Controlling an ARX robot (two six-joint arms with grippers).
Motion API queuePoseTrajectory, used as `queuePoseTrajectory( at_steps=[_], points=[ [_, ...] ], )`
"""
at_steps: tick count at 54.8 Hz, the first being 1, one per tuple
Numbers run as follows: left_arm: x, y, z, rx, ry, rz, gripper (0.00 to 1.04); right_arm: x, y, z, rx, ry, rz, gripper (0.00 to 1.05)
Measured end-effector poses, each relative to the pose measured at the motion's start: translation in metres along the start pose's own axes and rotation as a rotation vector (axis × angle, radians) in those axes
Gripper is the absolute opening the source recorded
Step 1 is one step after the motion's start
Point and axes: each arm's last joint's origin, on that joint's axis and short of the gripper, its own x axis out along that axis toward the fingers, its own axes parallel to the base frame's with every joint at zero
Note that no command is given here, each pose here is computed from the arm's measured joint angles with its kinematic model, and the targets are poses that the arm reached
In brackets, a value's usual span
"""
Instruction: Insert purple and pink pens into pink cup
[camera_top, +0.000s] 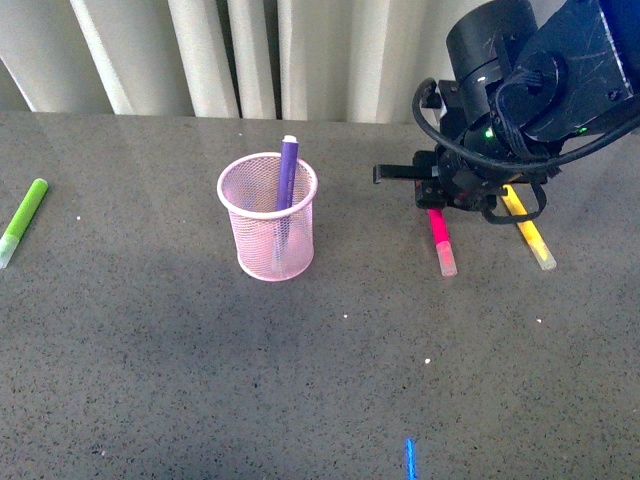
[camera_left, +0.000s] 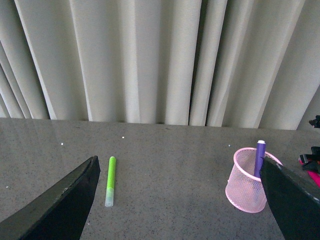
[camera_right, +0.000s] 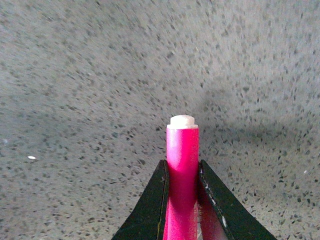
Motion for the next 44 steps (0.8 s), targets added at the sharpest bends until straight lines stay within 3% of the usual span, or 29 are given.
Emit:
queuePoseTrajectory(
  at_steps=[12, 18, 25, 34, 44],
  points=[
    [0.0, 0.0, 0.0, 0.0, 0.0, 0.0, 0.98, -0.04, 0.026, 0.02, -0.227, -0.298, 0.039, 0.11],
    [0.0, 0.0, 0.0, 0.0, 0.0, 0.0, 0.98, -0.071, 0.053, 0.036, -0.33, -0.48, 0.127, 0.11],
    [0.0, 0.0, 0.0, 0.0, 0.0, 0.0, 0.98, -0.091, 0.086, 0.035, -0.417, -0.657, 0.223, 0.11],
    [0.0, 0.0, 0.0, 0.0, 0.0, 0.0, 0.98, -0.101, 0.121, 0.025, -0.385, -0.758, 0.387, 0.11],
    [0.0, 0.0, 0.0, 0.0, 0.0, 0.0, 0.98, -0.098, 0.131, 0.019, -0.32, -0.739, 0.475, 0.11]
  ],
)
